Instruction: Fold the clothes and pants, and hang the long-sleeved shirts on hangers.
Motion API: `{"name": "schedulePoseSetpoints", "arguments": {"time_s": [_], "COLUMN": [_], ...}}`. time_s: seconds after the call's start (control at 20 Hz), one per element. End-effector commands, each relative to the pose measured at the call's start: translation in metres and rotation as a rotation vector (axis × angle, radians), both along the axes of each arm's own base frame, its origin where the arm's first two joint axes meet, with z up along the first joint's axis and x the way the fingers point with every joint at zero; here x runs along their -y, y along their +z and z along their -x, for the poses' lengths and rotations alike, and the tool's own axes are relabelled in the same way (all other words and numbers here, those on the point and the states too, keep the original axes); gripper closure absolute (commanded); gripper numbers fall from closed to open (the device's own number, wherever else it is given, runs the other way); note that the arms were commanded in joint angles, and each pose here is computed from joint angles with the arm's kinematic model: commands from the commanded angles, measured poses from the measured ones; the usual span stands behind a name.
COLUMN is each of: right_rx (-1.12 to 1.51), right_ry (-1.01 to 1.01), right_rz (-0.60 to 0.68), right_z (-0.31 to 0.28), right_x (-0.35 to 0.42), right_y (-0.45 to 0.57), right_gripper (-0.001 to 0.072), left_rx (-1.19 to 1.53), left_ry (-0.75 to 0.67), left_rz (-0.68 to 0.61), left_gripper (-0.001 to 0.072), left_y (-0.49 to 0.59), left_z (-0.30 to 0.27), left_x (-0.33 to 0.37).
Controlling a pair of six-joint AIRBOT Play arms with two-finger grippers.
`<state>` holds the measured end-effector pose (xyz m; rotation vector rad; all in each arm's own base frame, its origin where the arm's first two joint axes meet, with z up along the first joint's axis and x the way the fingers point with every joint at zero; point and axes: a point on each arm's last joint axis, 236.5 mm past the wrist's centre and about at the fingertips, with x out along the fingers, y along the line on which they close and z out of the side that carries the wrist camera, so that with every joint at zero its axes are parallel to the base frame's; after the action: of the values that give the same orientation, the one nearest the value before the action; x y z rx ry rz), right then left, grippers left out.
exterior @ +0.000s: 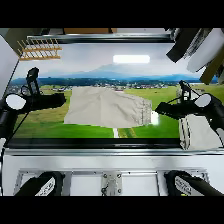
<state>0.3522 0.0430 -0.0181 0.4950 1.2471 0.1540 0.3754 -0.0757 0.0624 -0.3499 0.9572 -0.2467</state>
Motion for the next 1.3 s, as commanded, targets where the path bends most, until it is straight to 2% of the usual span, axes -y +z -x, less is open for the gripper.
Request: {"name": "schedulePoseSetpoints", "arguments": {"time_s": [0.0, 0.2, 0.65, 1.05, 1.1, 1.15, 1.2, 1.25], "right_rx": [-0.007, -0.003, -0.059, -0.077, -0.066, -0.051, -0.032, -0.001], "right_ry": [-0.044, 0.001, 0.081, 0.2, 0.228, 0.25, 0.264, 0.274], "right_rz": [-0.253, -0.41, -0.427, -0.421, -0.419, -0.421, -0.433, -0.452], "right_z": [-0.021, -0.038, -0.057, -0.045, -0.043, -0.043, -0.044, -0.048], "right_x": [0.003, -0.021, -0.057, -0.103, -0.108, -0.113, -0.118, -0.123], "right_y": [-0.024, -0.059, -0.083, -0.084, -0.083, -0.082, -0.078, -0.073], "right_gripper": [0.004, 0.004, 0.0042, 0.0054, 0.013, 0.033, 0.0476, 0.049], "left_rx": [0.034, 0.051, 0.024, 0.024, 0.024, 0.025, 0.025, 0.024], "left_ry": [-0.11, -0.196, -0.17, -0.17, -0.17, -0.17, -0.17, -0.17], "left_rz": [0.001, 0.01, 0.043, 0.043, 0.043, 0.043, 0.043, 0.043], "left_gripper": [0.0703, 0.0703, 0.0703, 0.0703, 0.0704, 0.0704, 0.0704, 0.0703], "left_y": [0.013, 0.016, 0.016, 0.016, 0.016, 0.016, 0.016, 0.016], "left_z": [0.012, 0.021, 0.024, 0.024, 0.024, 0.024, 0.024, 0.024], "left_x": [0.041, 0.078, 0.085, 0.085, 0.085, 0.084, 0.084, 0.085]}}
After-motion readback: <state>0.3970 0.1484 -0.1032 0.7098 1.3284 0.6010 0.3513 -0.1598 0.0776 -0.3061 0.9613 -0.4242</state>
